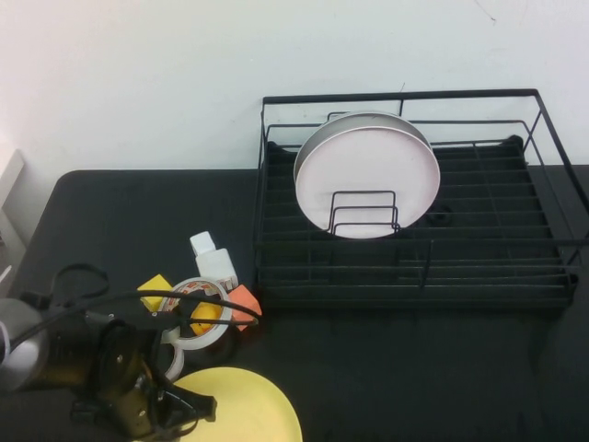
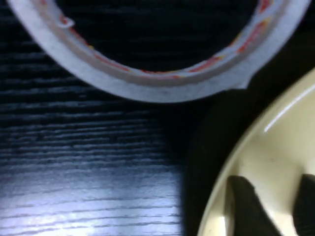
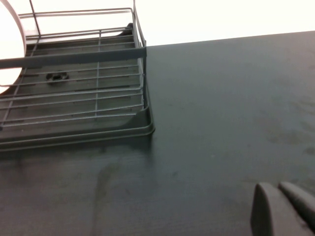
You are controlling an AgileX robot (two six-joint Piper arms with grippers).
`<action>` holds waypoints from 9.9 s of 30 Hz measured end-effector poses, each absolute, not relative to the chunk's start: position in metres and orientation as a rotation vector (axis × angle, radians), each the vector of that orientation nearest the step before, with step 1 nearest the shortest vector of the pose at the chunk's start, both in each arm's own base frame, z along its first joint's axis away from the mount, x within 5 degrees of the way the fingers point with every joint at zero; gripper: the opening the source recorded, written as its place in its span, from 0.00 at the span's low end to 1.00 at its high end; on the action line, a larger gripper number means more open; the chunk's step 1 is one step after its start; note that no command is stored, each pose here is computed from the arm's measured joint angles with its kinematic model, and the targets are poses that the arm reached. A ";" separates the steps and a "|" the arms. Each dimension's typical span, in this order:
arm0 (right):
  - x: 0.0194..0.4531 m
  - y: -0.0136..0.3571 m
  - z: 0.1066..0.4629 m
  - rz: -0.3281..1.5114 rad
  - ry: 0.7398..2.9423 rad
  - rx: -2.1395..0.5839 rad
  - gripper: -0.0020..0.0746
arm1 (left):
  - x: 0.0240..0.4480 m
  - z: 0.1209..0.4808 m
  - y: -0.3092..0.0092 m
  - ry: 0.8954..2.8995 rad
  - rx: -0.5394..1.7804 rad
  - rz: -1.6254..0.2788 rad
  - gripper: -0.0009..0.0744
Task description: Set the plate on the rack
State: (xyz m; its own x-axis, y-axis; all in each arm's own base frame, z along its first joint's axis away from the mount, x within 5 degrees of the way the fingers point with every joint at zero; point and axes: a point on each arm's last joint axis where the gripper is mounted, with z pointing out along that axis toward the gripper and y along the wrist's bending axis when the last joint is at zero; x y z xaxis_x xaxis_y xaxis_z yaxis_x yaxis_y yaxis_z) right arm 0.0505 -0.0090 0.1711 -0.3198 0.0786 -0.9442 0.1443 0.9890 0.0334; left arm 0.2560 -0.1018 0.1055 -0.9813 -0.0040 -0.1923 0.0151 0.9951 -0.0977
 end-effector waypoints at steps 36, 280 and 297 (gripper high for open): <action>0.050 -0.009 0.171 -0.066 1.898 0.161 0.02 | 0.250 0.106 -0.095 3.008 0.129 -0.019 0.30; 0.461 0.147 0.257 0.126 1.737 -1.439 0.41 | 0.092 0.284 -0.011 1.670 -0.158 -0.289 0.01; 0.411 0.131 0.381 0.222 1.743 -1.025 0.20 | 0.092 0.284 -0.011 1.670 -0.158 -0.289 0.01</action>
